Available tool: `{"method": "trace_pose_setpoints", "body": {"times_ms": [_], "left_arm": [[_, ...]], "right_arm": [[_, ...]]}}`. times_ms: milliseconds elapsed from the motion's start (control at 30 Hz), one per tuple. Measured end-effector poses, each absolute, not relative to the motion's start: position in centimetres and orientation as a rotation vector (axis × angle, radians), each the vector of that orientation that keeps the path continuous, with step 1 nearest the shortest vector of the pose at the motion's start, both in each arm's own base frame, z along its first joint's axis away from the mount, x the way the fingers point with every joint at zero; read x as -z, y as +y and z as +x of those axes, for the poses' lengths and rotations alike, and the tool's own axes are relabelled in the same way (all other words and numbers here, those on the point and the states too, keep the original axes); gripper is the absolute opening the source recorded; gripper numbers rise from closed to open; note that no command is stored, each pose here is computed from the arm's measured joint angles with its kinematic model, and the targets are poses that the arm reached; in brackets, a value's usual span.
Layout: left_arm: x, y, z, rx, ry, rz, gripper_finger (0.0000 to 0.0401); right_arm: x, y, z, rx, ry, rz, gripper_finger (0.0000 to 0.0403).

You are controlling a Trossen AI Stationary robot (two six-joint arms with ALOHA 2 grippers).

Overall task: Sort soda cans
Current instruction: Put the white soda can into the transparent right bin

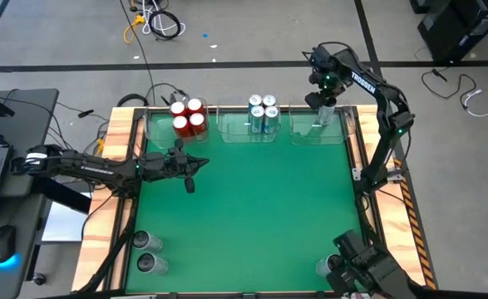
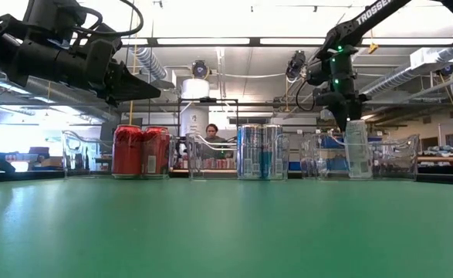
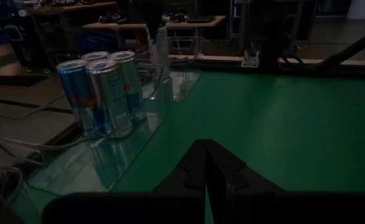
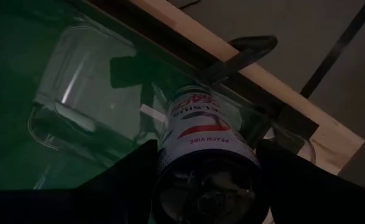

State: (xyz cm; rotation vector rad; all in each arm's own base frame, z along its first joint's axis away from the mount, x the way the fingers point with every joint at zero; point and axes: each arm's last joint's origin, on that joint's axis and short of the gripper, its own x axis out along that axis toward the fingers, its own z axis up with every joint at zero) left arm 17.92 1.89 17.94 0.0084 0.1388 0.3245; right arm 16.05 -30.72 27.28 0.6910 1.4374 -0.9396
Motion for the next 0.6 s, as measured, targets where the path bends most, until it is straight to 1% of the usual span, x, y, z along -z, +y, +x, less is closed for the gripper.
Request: {"method": "trace_pose_setpoints", "body": {"times_ms": [200, 433, 600], "left_arm": [[-17.9, 1.9, 17.9, -0.324, 0.138, 0.008, 0.0005], [-17.9, 1.9, 17.9, -0.324, 0.139, 0.009, 0.0005], [-18.0, 1.9, 17.9, -0.324, 0.137, 0.009, 0.0005]], "right_arm": [[-26.4, -30.7, 15.9, 0.969, 1.482, 0.668, 0.0275], [-27.4, -30.2, 15.5, 0.973, 1.470, 0.616, 0.0276], [-29.0, -29.5, 15.2, 0.984, 1.422, 0.569, 0.0280]]}}
